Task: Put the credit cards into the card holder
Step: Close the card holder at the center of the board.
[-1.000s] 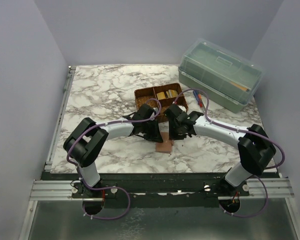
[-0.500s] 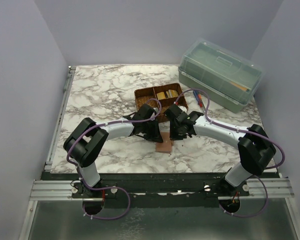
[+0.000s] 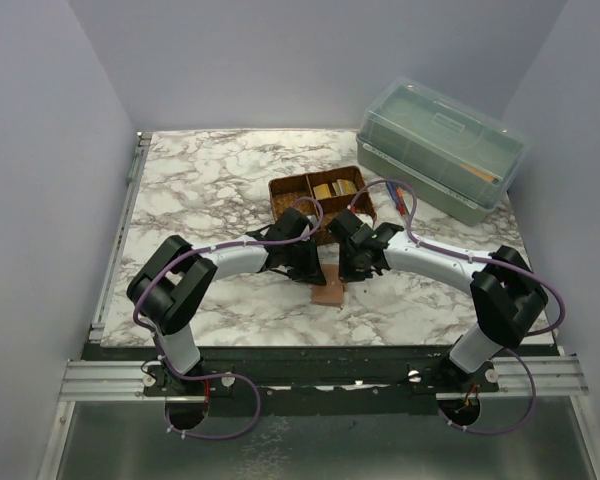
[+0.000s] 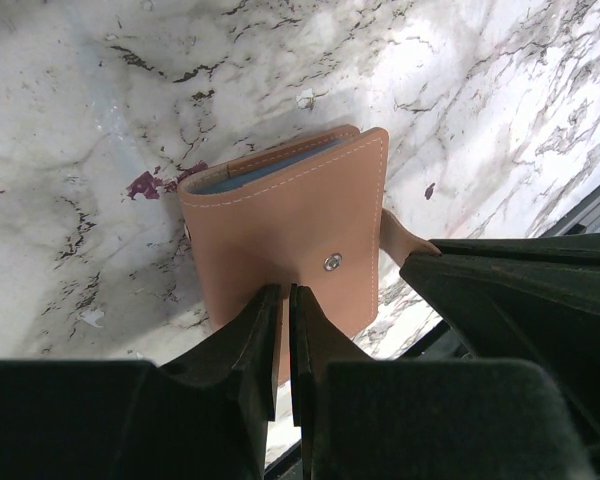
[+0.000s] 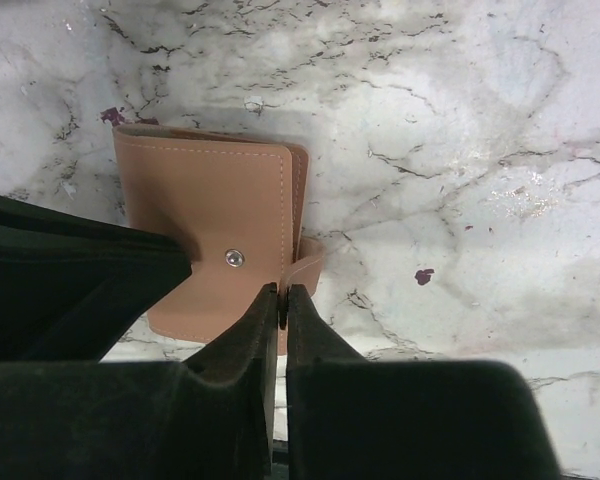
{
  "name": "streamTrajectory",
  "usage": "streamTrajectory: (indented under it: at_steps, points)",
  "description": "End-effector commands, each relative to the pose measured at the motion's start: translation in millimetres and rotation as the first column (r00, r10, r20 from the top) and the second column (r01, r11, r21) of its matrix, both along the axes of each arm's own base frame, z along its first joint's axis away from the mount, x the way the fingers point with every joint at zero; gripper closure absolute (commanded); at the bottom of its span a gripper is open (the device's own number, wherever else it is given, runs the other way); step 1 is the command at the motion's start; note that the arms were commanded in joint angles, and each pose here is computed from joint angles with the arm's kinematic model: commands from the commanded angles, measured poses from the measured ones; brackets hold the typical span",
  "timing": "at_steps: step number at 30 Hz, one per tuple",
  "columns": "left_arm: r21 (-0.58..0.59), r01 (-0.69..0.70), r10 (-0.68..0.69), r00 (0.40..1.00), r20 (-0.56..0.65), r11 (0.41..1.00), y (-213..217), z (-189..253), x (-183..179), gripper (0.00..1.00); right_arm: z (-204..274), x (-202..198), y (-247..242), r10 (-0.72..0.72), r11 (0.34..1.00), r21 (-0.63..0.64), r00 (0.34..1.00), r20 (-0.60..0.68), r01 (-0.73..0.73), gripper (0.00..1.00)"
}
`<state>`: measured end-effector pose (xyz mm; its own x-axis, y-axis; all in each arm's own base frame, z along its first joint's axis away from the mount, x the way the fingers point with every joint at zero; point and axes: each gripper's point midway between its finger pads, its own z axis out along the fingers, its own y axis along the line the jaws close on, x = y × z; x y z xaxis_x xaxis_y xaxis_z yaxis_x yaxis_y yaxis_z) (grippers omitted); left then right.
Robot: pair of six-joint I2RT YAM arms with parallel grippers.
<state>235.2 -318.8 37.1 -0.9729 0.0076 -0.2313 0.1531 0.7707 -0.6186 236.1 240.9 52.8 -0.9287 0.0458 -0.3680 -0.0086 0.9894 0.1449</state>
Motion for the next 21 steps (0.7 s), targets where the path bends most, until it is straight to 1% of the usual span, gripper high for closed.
streamTrajectory:
  at_steps: [1, 5, 10, 16, 18, 21]
  points:
    - [0.093, 0.013, -0.011, 1.0, -0.02, 0.996, 13, -18, -12, 0.85, -1, -1, -3, -0.009, 1.0, -0.015, 1.0, 0.003, 0.009, 0.99]
    - [0.093, 0.014, -0.011, 1.0, -0.023, 0.996, 13, -19, -12, 0.85, 4, -1, 5, 0.015, 1.0, 0.023, 1.0, 0.012, -0.015, 1.0]
    - [0.085, 0.018, -0.017, 1.0, -0.022, 0.996, 11, -17, -13, 0.85, -2, -3, 12, 0.038, 0.998, 0.052, 0.999, -0.007, -0.037, 1.0]
    - [0.077, 0.023, -0.021, 1.0, -0.021, 0.997, 9, -14, -14, 0.85, -10, -2, 19, 0.061, 0.997, 0.056, 0.998, -0.031, -0.059, 0.99]
    - [0.076, 0.024, -0.023, 1.0, -0.021, 0.997, 9, -14, -15, 0.85, -11, -2, 19, 0.061, 0.997, 0.054, 0.998, -0.034, -0.059, 0.96]
    - [0.076, 0.026, -0.024, 0.999, -0.021, 0.997, 9, -14, -15, 0.85, -13, -1, 22, 0.069, 0.996, 0.057, 0.997, -0.04, -0.067, 0.88]
